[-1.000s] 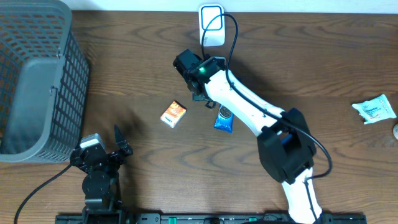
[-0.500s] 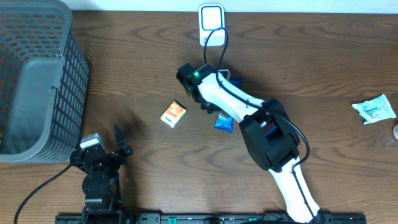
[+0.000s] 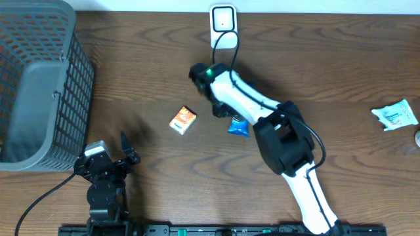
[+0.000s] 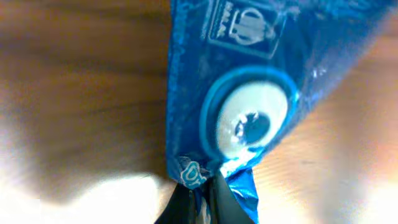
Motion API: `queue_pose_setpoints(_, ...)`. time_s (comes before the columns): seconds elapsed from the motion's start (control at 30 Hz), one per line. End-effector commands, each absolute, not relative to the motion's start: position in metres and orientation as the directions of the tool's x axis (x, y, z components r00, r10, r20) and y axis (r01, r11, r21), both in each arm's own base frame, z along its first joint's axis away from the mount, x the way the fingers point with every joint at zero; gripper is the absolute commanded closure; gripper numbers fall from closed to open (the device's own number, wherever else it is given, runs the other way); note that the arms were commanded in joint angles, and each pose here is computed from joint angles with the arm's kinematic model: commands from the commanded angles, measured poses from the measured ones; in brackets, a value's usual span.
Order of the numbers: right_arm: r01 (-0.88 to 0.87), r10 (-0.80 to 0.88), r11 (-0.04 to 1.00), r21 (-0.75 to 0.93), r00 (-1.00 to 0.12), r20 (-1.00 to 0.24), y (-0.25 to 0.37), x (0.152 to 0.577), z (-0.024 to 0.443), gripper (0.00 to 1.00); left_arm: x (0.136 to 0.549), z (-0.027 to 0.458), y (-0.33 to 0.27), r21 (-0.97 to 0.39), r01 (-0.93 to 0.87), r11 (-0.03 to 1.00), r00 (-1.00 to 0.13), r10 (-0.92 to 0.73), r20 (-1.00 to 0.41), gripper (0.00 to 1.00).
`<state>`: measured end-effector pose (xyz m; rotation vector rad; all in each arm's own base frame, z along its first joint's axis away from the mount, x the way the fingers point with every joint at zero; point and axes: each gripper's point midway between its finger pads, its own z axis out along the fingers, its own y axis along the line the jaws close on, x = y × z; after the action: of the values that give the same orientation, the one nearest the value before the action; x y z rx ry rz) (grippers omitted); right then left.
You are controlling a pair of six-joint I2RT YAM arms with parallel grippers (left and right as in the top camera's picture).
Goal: Scan the item barcode
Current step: 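Reach the right gripper back to the blue Oreo pack and grasp it, then lift the Oreo pack with the right gripper off the table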
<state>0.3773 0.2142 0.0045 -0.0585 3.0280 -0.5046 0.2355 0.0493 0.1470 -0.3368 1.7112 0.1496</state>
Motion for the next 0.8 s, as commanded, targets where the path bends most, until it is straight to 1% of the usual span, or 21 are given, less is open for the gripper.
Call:
queue_pose_setpoints(0.0,-0.267,-0.295,0.944,0.196,-0.946,0.133,0.277,0.348,0.031,0.99,0.235,0.131,0.05,-0.072,-0.312,0.947,-0.173,-0.131,-0.976,0.02)
queue_pose_setpoints(0.03,-0.29,-0.341,0.912,0.29,-0.928,0.146,0.283,0.342,0.042,0.99,0.235,0.131,0.05,-0.072,-0.312,0.947,-0.173,-0.131,-0.976,0.02)
queue_pose_setpoints(0.1,-0.353,-0.49,0.764,0.539,-0.862,0.13,0.3,0.322,0.07,0.99,0.235,0.131,0.05,-0.072,-0.312,0.947,-0.173,-0.131,-0.976,0.02)
queue_pose_setpoints(0.13,-0.371,-0.555,0.665,0.648,-0.826,0.097,0.306,0.313,0.085,0.99,0.235,0.131,0.05,-0.072,-0.312,0.947,-0.173,-0.131,-0.976,0.02)
queue_pose_setpoints(0.17,-0.378,-0.595,0.583,0.719,-0.801,0.062,0.307,0.307,0.097,0.99,0.235,0.131,0.05,-0.072,-0.312,0.947,-0.173,-0.131,-0.976,0.02)
queue_pose_setpoints(0.2,-0.386,-0.62,0.525,0.759,-0.784,0.03,0.305,0.304,0.104,0.99,0.235,0.131,0.05,-0.072,-0.312,0.947,-0.173,-0.131,-0.976,0.02)
queue_pose_setpoints(0.33,-0.409,-0.646,0.359,0.839,-0.758,-0.093,0.296,0.304,0.109,0.99,0.235,0.131,0.05,-0.072,-0.312,0.947,-0.173,-0.131,-0.976,0.02)
queue_pose_setpoints(0.37,-0.417,-0.638,0.278,0.865,-0.754,-0.158,0.295,0.303,0.108,0.99,0.235,0.131,0.05,-0.072,-0.312,0.947,-0.173,-0.131,-0.976,0.02)
queue_pose_setpoints(0.5,-0.422,-0.587,0.124,0.898,-0.761,-0.277,0.293,0.299,0.102,0.99,0.235,0.131,0.05,-0.072,-0.312,0.947,-0.173,-0.131,-0.976,0.02)
queue_pose_setpoints(0.63,-0.379,-0.5,0.038,0.925,-0.809,-0.311,0.294,0.297,0.094,0.99,0.235,0.131,0.05,-0.072,-0.312,0.947,-0.173,-0.131,-0.976,0.02)
queue_pose_setpoints(0.77,-0.339,-0.417,-0.041,0.94,-0.849,-0.324,0.298,0.298,0.098,0.99,0.235,0.131,0.05,-0.072,-0.312,0.947,-0.173,-0.131,-0.976,0.02)
